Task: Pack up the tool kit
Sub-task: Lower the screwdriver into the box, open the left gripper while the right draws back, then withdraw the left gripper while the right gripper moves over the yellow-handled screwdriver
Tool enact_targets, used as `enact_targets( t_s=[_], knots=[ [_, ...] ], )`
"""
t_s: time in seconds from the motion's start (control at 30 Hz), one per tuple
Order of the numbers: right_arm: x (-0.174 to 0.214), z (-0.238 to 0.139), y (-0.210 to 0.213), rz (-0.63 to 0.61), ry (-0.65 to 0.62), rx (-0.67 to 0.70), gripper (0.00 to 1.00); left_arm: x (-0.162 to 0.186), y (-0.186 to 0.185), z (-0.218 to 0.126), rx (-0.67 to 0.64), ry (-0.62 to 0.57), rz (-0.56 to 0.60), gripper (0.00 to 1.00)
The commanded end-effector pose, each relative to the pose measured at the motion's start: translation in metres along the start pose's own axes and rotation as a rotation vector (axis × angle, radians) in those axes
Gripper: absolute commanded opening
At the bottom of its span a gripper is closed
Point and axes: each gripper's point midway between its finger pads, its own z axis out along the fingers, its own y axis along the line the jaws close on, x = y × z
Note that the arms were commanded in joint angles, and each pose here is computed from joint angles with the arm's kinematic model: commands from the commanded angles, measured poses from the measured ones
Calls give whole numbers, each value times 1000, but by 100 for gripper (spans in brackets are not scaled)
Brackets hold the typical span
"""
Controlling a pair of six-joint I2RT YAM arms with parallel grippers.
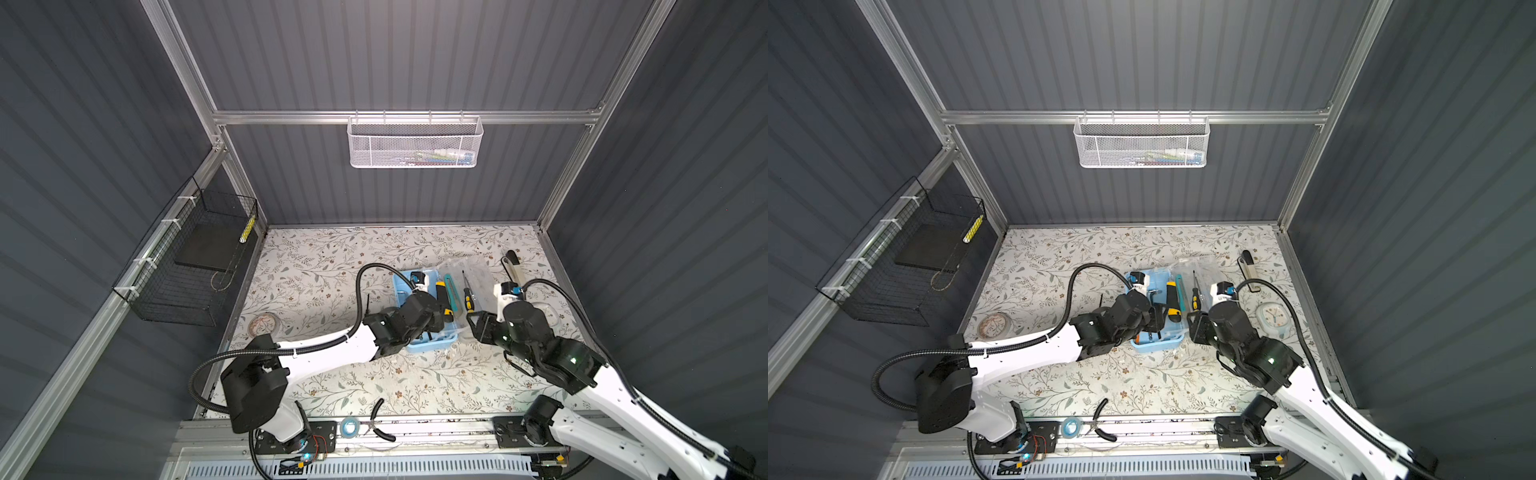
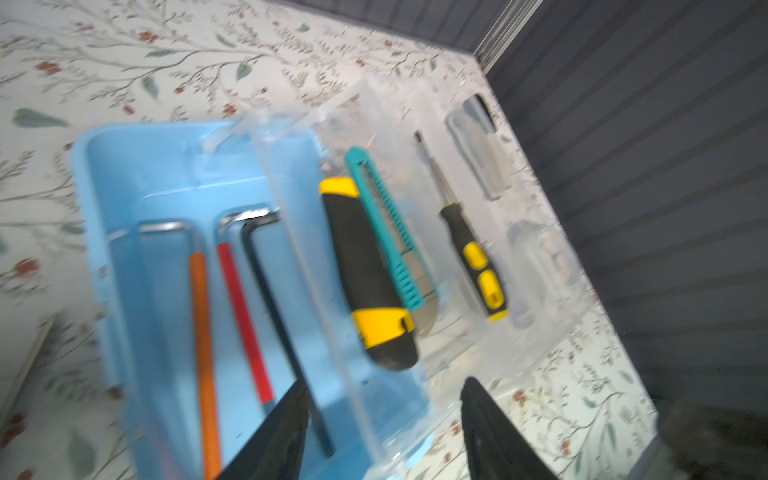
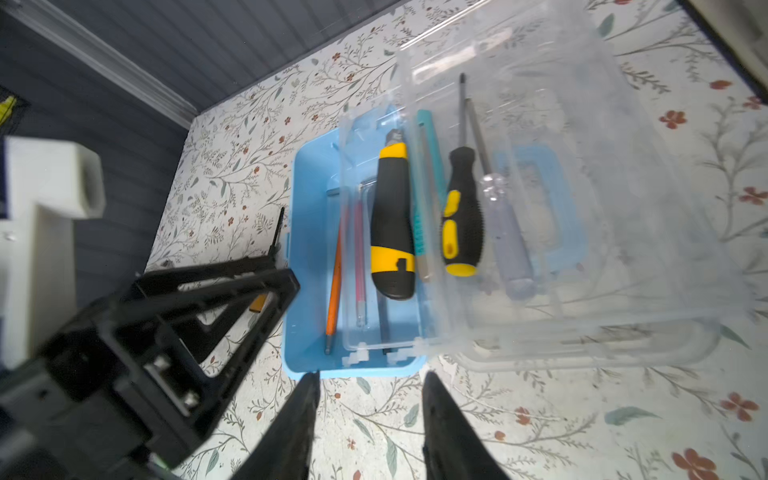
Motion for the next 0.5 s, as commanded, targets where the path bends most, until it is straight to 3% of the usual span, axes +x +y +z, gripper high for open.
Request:
enact_targets(
  t_s=[0.0,0.23,0.47],
  knots=[
    [-15,4,32,-78,-51,-30,43,20,32,-16,-75,25,45,60],
    [-7,26,85,-218,-28,-20,42,32,91,-67,-188,-31,-5,60],
    [29,69,140,-305,97,-67,41,36,159,-125,-411,-64,-2,65]
  ],
)
